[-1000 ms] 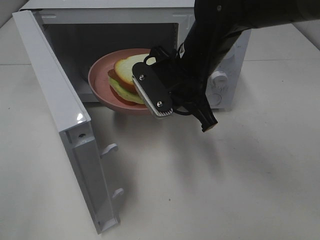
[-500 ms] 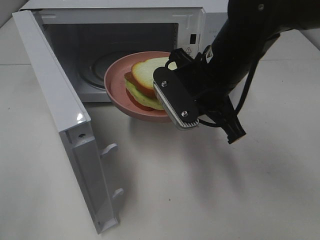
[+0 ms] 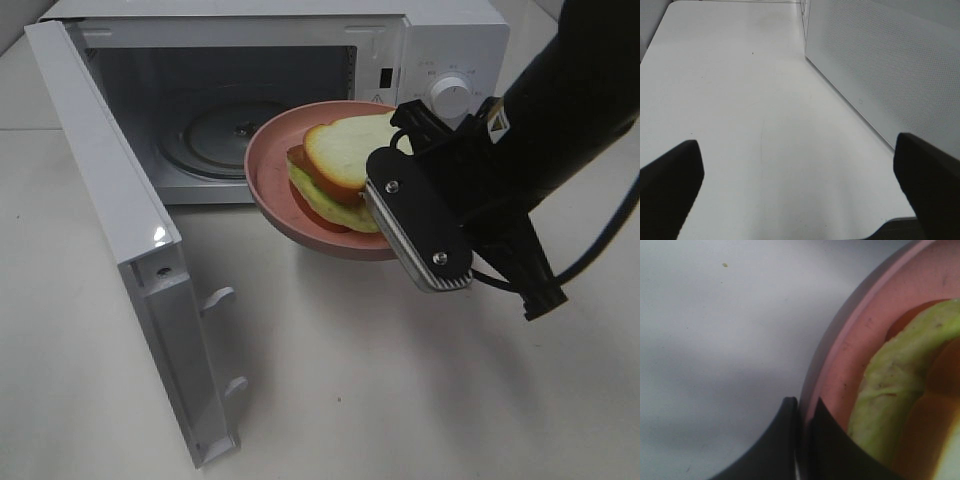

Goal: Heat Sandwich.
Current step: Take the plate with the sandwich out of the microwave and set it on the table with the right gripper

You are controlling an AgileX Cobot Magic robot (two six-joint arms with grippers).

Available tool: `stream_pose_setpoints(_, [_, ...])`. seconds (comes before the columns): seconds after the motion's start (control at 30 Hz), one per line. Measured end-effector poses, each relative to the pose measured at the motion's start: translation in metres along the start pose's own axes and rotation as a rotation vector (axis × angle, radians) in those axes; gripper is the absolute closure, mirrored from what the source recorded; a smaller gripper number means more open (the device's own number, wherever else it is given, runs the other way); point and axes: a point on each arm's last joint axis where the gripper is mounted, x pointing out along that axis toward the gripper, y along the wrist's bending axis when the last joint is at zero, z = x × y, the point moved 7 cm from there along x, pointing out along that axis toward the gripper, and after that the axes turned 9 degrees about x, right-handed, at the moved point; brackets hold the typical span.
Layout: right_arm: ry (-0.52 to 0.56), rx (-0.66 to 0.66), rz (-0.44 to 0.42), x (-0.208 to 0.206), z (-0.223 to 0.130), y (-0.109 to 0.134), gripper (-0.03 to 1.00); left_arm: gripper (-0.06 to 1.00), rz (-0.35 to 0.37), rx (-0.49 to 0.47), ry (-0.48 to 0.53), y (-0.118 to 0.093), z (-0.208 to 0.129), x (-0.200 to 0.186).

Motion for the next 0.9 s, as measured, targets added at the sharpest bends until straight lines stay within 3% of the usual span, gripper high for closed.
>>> stream_pose_setpoints(0.6, [0.023,0.067,-0.01,-0.026,-0.019,0.054,0.94,-0.03,0.0,0.0,0.0,0.0,0.0,0.0])
stream_pose_setpoints(0.9, [0.117,0.144,-0.016,-0.037,-0.04,0.074,0.94,-0.03,0.0,0.0,0.0,0.0,0.0,0.0])
